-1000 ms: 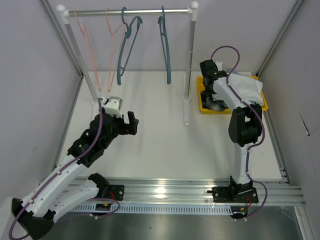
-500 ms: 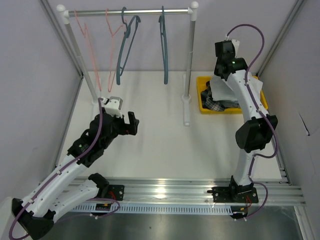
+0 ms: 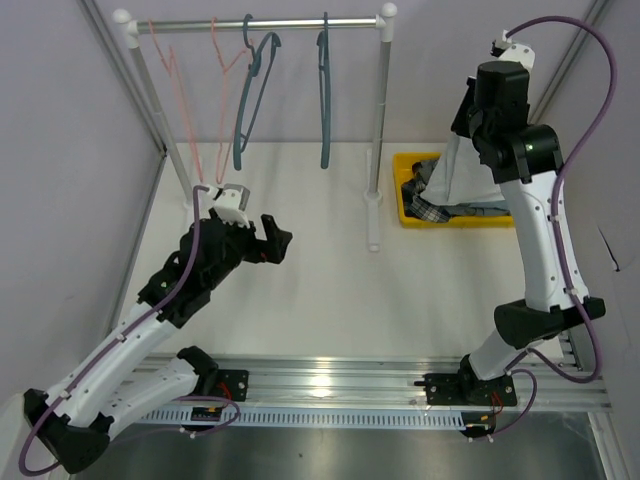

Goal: Place the skirt on the hanger

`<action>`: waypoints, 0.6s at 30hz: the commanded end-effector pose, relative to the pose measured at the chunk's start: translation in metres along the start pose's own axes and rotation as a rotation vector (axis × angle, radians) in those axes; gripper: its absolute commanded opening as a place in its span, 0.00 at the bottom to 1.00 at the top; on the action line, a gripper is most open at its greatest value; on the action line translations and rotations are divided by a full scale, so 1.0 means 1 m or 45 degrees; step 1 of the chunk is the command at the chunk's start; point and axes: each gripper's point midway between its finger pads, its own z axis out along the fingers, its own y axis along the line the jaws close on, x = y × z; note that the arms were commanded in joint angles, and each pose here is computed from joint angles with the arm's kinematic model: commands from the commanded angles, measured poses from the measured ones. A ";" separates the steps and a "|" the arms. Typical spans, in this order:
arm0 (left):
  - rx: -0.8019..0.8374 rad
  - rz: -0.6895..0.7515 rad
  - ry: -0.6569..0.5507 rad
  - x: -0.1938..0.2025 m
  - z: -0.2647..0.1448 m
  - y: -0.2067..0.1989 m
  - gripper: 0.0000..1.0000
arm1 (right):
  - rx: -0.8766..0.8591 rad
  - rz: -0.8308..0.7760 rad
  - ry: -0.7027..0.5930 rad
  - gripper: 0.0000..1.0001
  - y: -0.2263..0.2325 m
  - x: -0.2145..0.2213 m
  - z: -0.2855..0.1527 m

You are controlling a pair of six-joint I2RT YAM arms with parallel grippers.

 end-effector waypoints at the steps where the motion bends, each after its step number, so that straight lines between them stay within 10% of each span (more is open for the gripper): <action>1: 0.132 -0.133 -0.106 -0.023 0.005 -0.025 1.00 | -0.126 0.034 -0.074 0.00 0.011 -0.024 -0.046; 18: 0.419 -0.036 -0.271 0.006 0.060 -0.110 0.99 | -0.476 0.115 0.006 0.00 0.020 0.005 -0.145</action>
